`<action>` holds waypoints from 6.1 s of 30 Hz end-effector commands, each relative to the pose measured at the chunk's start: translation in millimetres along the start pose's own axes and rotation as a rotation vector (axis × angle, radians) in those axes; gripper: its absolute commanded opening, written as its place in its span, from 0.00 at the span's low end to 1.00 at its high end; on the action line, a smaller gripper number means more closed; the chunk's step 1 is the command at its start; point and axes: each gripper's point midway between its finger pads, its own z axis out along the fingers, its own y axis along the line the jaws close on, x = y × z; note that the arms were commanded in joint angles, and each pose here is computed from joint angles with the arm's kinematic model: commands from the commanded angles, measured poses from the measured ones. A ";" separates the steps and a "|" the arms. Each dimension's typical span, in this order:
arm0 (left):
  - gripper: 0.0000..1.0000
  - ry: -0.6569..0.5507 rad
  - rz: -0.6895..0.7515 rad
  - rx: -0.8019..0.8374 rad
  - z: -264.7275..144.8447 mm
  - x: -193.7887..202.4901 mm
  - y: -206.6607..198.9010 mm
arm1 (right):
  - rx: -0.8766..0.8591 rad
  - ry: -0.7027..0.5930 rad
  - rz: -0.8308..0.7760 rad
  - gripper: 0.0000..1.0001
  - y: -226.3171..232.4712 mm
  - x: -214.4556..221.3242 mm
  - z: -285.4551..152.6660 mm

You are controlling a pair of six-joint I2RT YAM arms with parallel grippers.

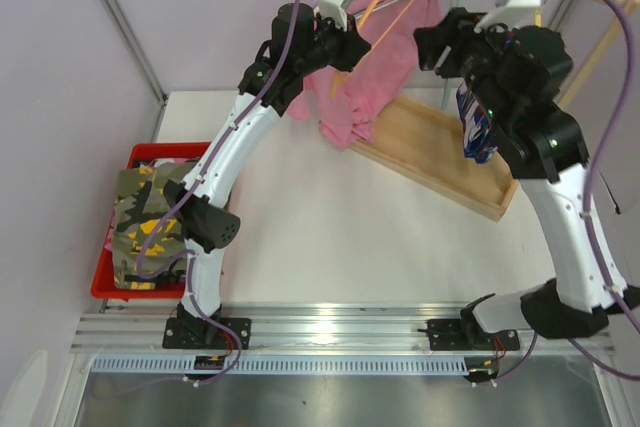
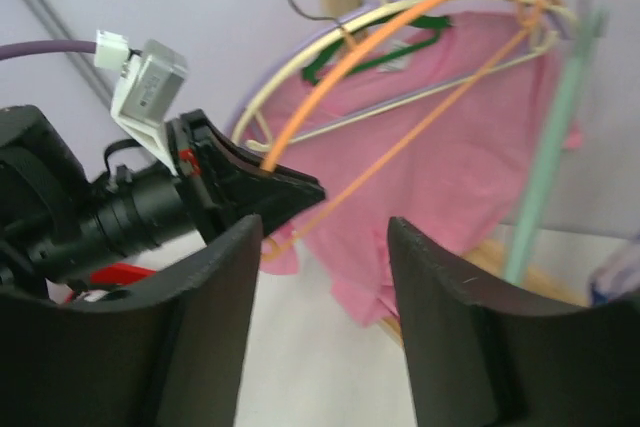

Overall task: Remove the trousers from the hanger
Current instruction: Pass the hanger from the left arm to the right, then pass the hanger from the right arm to the left, then hang the hanger back to the clothesline with the left arm, then grab a hanger with trousers on it with the right arm

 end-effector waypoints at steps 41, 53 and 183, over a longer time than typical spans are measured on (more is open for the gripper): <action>0.20 -0.219 -0.028 0.120 -11.3 -66.5 -28.6 | -0.145 -0.011 0.478 0.00 51.7 52.3 155.3; 0.62 -0.200 0.031 0.046 -34.1 -54.2 -19.0 | -0.133 -0.120 0.612 0.00 26.2 15.8 177.2; 0.99 -0.153 0.104 -0.085 -194.2 -10.7 -41.9 | 0.731 0.193 -0.205 0.67 -174.0 19.6 -61.2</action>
